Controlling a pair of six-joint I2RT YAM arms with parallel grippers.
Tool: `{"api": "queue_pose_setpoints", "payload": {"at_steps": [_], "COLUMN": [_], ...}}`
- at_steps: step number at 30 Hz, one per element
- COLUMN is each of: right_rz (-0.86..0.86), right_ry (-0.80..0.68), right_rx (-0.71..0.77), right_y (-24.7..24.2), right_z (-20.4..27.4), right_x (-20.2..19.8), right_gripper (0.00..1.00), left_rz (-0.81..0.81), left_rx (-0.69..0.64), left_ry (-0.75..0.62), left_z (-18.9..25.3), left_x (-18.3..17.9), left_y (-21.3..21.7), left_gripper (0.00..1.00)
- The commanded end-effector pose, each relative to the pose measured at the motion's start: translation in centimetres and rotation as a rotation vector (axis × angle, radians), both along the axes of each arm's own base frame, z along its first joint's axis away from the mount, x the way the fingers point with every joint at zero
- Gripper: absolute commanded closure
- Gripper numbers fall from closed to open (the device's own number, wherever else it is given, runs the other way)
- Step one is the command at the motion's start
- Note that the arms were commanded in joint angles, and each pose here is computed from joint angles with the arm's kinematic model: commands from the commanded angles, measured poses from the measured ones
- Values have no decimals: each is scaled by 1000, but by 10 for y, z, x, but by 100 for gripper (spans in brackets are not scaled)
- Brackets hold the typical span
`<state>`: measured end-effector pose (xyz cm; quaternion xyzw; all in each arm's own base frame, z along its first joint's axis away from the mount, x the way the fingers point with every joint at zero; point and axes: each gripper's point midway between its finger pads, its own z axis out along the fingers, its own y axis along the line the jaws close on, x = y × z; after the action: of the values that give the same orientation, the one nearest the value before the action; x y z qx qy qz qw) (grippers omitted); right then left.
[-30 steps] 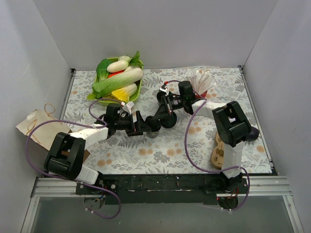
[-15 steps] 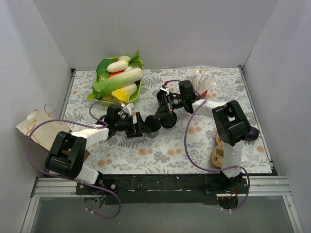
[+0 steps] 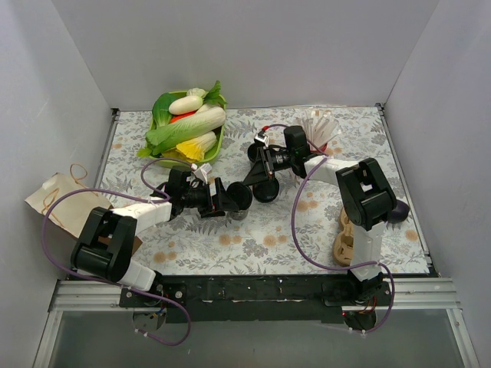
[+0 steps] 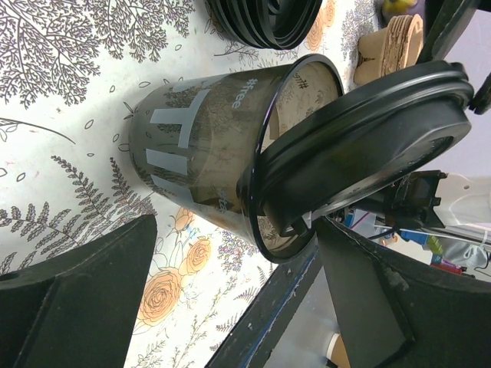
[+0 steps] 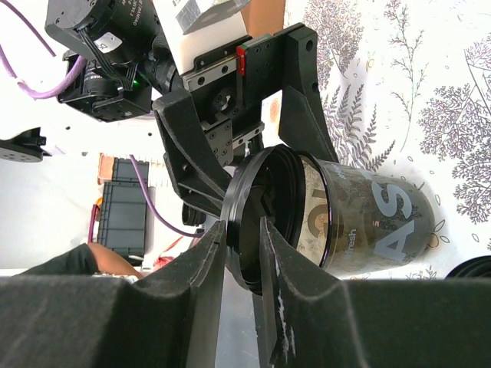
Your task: Pack the takeout coffee
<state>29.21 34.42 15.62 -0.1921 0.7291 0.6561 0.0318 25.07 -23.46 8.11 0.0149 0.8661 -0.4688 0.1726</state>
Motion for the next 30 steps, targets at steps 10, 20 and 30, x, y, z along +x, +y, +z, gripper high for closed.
{"api": "queue_pose_setpoints", "payload": {"at_steps": [10, 20, 30], "right_rz": [-4, -2, 2], "right_ry": [-46, -53, -56], "right_rx": [16, 19, 18], "right_y": [-1, 0, -2], "right_z": [6, 4, 0], "right_x": [10, 13, 14], "right_gripper": [66, 61, 60], "left_rz": [-10, -35, -54], "left_rx": [-1, -51, -76], "left_ry": [-34, -68, -81], "left_z": [3, 24, 32], "left_x": [1, 8, 13], "left_y": [2, -7, -11], "left_gripper": [14, 14, 14]}}
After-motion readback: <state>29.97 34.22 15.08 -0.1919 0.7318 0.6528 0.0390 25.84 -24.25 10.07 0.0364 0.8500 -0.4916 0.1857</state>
